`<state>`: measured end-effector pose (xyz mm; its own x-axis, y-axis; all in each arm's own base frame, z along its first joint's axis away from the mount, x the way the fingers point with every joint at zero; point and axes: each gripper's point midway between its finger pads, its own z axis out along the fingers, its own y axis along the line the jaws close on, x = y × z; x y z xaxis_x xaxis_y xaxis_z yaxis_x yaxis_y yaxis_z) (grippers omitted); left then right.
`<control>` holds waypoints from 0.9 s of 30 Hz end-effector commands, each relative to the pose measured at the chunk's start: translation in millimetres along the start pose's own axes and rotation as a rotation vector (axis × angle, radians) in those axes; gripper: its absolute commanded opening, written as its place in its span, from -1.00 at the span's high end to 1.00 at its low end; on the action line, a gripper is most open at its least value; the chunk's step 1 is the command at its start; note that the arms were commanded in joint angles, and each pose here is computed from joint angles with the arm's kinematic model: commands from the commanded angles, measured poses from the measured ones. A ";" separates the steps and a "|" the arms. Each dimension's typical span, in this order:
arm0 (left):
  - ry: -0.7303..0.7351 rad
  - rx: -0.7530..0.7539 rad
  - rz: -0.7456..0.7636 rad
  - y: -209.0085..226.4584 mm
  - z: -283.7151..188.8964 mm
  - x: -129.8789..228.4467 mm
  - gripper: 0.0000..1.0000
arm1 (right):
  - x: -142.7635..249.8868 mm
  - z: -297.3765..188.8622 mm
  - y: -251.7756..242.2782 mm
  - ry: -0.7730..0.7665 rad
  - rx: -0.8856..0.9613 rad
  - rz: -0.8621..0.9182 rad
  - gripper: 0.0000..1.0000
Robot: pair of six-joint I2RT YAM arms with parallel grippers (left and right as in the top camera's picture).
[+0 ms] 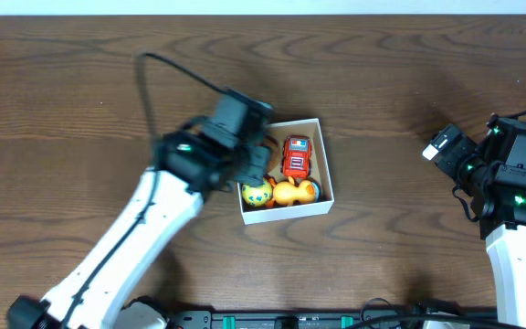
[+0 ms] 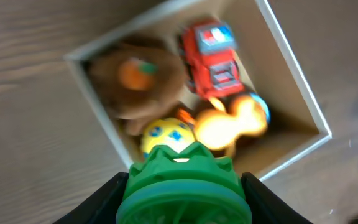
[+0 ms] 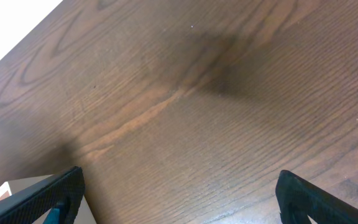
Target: Pack container
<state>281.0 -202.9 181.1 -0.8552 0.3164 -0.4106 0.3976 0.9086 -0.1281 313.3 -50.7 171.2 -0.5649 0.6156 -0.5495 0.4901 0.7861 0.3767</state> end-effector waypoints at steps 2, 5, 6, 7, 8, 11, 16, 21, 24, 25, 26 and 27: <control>0.082 -0.015 0.098 -19.3 36.2 8.1 0.10 | -8.4 -6.0 3.3 -0.024 -0.012 0.013 -0.98; 0.128 -0.004 0.142 -35.9 60.7 15.2 0.10 | -8.4 -6.0 3.3 -0.024 -0.012 0.013 -0.98; 0.138 -0.002 0.153 -40.2 66.9 17.0 0.10 | -8.3 -6.0 3.3 -0.024 -0.012 0.013 -0.98; 0.145 0.001 0.168 -46.0 74.1 18.7 0.10 | -8.4 -6.0 3.3 -0.024 -0.012 0.013 -0.98; 0.149 0.003 0.176 -48.9 77.9 19.7 0.10 | -8.3 -6.0 3.3 -0.024 -0.012 0.013 -0.98; 0.148 0.009 0.190 -55.0 85.4 19.4 -0.15 | -8.4 -6.0 3.3 -0.024 -0.012 0.013 -0.99; 0.111 0.020 0.211 -57.2 79.9 12.1 -0.47 | -8.2 -6.0 3.2 -0.023 -0.012 0.013 -0.98; 0.046 -0.024 0.212 -48.1 48.8 1.4 -0.50 | -8.2 -5.9 3.3 -0.023 -0.012 0.014 -0.99; -0.012 -0.113 0.197 -27.5 18.2 -8.9 -0.57 | -7.3 -6.0 2.6 -0.020 -0.010 0.014 -0.99; -0.034 -0.140 0.183 -18.5 6.0 -12.1 -0.57 | -6.9 -5.9 2.4 -0.018 -0.009 0.014 -0.99; -0.052 -0.162 0.163 -9.6 -4.4 -14.2 -0.58 | -6.8 -6.0 2.3 -0.018 -0.008 0.014 -0.99; -0.076 -0.186 0.127 2.3 -16.3 -16.1 -0.59 | -6.8 -5.9 2.5 -0.018 -0.009 0.014 -0.99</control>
<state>269.4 -231.5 156.9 -0.7924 0.4891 -0.3646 0.5189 0.8546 0.0188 312.2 -50.5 170.2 -0.5681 0.6162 -0.5455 0.4926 0.7856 0.3745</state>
